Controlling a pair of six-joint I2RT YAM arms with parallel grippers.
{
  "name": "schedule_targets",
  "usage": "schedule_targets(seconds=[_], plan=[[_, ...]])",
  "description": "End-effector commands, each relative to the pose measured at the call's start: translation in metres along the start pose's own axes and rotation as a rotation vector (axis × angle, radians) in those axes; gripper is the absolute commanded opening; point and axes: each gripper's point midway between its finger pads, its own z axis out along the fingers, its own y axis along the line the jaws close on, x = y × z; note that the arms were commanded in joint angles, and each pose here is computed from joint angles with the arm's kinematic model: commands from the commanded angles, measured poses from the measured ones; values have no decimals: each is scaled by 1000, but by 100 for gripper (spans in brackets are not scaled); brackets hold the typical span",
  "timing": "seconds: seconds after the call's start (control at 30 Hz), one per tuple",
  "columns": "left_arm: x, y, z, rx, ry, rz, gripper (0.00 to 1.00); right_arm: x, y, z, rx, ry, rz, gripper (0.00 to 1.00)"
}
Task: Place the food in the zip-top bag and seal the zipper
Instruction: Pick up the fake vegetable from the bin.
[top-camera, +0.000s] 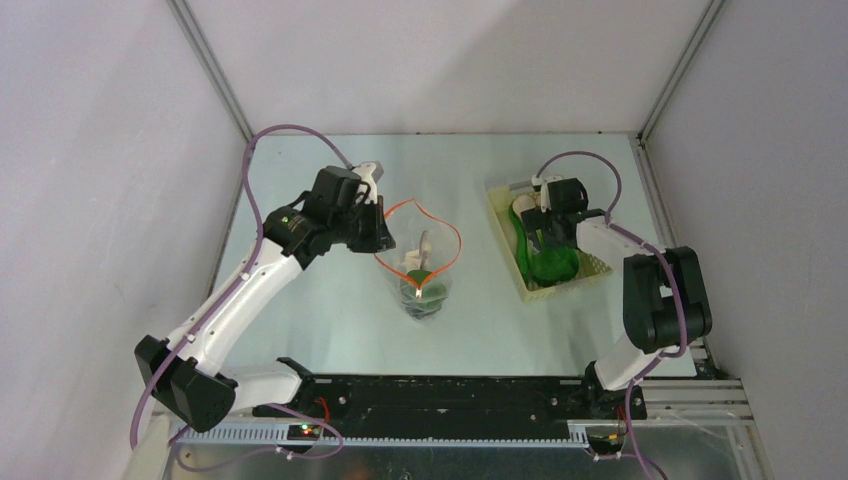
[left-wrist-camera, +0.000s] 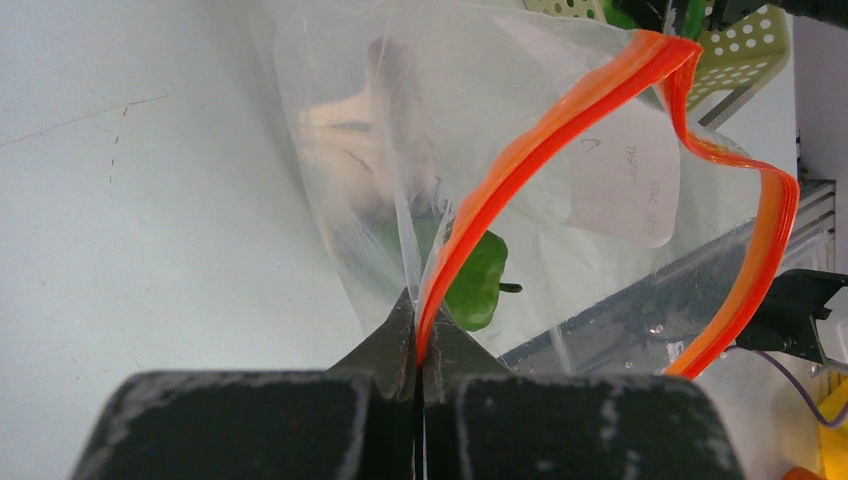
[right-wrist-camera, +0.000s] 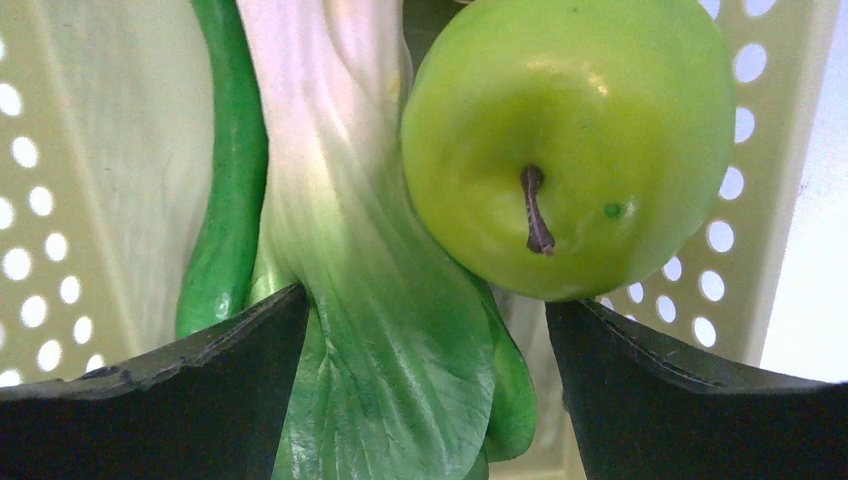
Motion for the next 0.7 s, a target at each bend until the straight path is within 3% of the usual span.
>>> schedule_targets(seconds=[0.0, 0.13, 0.27, 0.43, 0.67], plan=[[-11, -4, -8, 21, -50, 11, 0, -7, -20, 11, 109, -2, -12, 92], [-10, -3, -7, 18, -45, 10, 0, 1, -17, 17, 105, 27, -16, 86], [-10, -4, -6, 19, -44, 10, 0, -1, -7, 10, 61, 19, -11, 72], [-10, -4, -6, 20, -42, 9, 0, -9, -5, -14, 91, -4, -41, 40], [-10, -4, -5, 21, -39, 8, 0, -21, -2, -52, 130, -58, -72, 33]])
